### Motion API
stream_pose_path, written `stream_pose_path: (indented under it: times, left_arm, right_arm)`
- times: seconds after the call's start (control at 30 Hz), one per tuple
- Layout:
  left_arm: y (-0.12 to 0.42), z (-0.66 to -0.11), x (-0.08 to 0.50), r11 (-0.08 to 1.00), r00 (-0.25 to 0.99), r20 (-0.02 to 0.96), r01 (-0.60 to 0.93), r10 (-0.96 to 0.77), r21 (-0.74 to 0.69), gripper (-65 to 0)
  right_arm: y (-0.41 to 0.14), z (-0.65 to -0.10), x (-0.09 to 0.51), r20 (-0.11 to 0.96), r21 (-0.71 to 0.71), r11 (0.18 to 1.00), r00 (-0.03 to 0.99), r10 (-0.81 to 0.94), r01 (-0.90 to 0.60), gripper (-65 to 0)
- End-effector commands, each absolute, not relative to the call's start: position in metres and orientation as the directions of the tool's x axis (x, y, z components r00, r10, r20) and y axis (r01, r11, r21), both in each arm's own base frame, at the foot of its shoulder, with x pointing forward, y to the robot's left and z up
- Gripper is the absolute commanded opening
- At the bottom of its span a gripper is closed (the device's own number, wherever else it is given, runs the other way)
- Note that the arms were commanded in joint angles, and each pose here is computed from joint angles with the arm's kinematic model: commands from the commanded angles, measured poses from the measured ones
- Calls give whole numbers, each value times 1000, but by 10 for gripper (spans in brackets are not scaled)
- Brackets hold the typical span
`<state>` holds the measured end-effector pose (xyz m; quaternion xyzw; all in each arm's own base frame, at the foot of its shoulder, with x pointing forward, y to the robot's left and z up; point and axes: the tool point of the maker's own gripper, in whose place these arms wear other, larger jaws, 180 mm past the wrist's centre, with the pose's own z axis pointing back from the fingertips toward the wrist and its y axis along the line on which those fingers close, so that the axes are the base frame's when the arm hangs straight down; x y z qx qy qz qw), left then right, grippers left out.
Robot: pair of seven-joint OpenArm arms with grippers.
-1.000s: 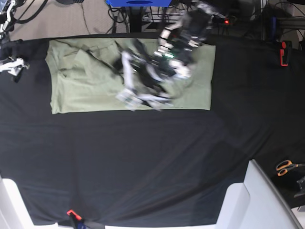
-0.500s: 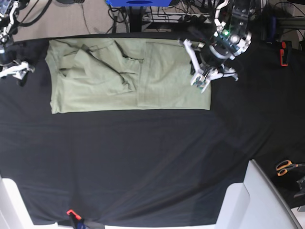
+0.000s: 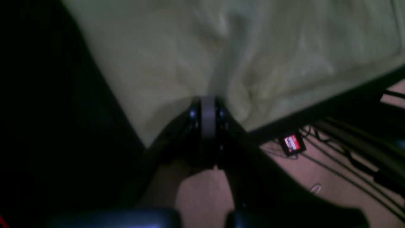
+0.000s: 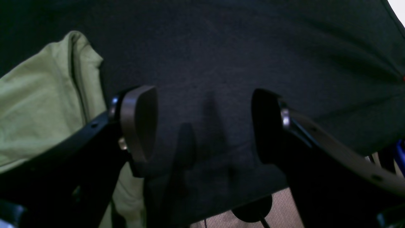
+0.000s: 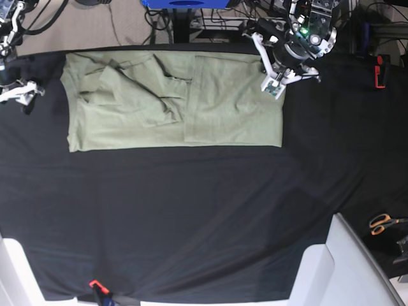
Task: Fold the T-shirt properly
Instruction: 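Release the fold and raise the left gripper away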
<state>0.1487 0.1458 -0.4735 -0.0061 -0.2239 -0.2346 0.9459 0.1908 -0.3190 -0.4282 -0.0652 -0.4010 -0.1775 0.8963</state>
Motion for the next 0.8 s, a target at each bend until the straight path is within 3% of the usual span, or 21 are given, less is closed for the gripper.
stream_pose_path:
  times: [0.0,0.27,0.47,0.57,0.67,0.77]
  left_arm:
    - [149,-469,153,889,778,445,446,-444,105,-650]
    - [205,-461,161,911,806,424,363,-413,196,-650]
    - [201,-446,170,909,781,466,360,-416,208,-650]
    - [205,-419,176,907,747,513,343,-422,245,-650]
    - [238,-402,174,929,767,535,227,-355,292,-650]
    - [275,-393,167,956,793,566,69,-227,286,-650]
  right_arm:
    - [-327,-417,197,773,16,927,584,-249,374,-222]
    - [-328,-416,198,775,17,927,581,-249,375,-222]
    - [-326,-413,201,781,22,929,574,-246,368,-216]
    - [-309,-406,212,773,125,941,564,-290,313,-150]
    - [-274,-403,217,694,301,941,640,-330,158,-56]
    - [-263,-401,214,614,419,899,690,-383,126,-53]
